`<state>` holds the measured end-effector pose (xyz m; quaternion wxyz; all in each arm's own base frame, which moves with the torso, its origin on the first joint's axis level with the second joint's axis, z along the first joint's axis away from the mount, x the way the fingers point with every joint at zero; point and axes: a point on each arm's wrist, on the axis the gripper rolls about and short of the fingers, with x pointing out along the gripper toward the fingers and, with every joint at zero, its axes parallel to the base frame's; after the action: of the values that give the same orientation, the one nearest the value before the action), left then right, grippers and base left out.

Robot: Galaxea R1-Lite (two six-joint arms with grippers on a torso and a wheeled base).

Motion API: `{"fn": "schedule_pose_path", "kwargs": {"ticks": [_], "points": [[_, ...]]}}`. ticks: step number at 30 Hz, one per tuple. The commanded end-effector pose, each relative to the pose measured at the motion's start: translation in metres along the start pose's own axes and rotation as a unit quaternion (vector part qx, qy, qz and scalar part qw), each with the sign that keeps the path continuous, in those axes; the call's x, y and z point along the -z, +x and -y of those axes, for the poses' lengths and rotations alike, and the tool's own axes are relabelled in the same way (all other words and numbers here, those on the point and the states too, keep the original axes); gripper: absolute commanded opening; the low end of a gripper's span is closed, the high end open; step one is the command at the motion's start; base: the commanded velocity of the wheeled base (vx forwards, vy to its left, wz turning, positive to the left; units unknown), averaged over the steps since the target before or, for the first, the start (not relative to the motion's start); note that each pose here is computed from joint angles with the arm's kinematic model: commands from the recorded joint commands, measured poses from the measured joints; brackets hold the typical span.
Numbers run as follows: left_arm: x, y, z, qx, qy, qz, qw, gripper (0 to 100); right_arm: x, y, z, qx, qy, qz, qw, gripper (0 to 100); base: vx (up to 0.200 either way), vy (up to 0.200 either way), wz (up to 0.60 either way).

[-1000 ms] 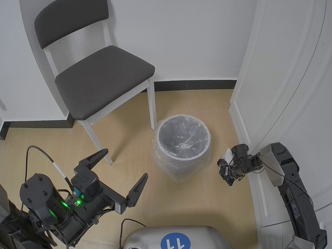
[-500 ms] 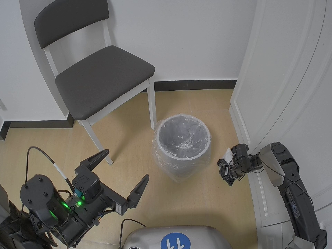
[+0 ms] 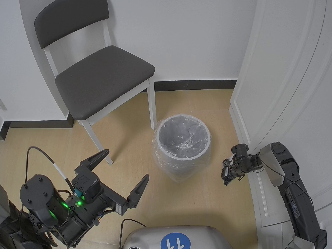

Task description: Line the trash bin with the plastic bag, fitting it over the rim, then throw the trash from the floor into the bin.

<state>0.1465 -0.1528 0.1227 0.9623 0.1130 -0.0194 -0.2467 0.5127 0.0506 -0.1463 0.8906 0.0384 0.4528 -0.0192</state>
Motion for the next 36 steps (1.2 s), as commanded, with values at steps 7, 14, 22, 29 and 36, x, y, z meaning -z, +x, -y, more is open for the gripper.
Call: {"fn": "schedule_pose_path", "kwargs": {"ticks": [7, 14, 22, 29, 36], "points": [[-0.002, -0.001, 0.0, 0.001, -0.001, 0.004, 1.0, 100, 0.0, 0.0, -0.001, -0.005, -0.022, 0.001, 0.9998, 0, 0.0, 0.0, 0.0], [-0.003, -0.002, 0.0, 0.002, -0.001, 0.006, 1.0, 100, 0.001, 0.0, -0.002, -0.017, -0.026, -0.007, 0.9995, 0, 0.0, 0.0, 0.0], [-0.001, -0.004, 0.0, 0.003, 0.003, 0.004, 1.0, 100, -0.049, -0.026, -0.03, -0.006, 0.004, 0.191, 0.9816, 0, 0.0, 0.0, 0.0], [-0.001, -0.008, -0.002, 0.002, 0.023, 0.002, 0.9997, 100, -0.091, -0.138, -0.035, -0.052, 0.003, 0.228, 0.9722, 0, 0.0, 0.0, 0.0], [0.0, -0.008, -0.002, 0.002, 0.024, 0.0, 0.9997, 100, -0.086, -0.246, -0.038, -0.154, -0.042, 0.338, 0.9274, 0, 0.0, 0.0, 0.0]]}}
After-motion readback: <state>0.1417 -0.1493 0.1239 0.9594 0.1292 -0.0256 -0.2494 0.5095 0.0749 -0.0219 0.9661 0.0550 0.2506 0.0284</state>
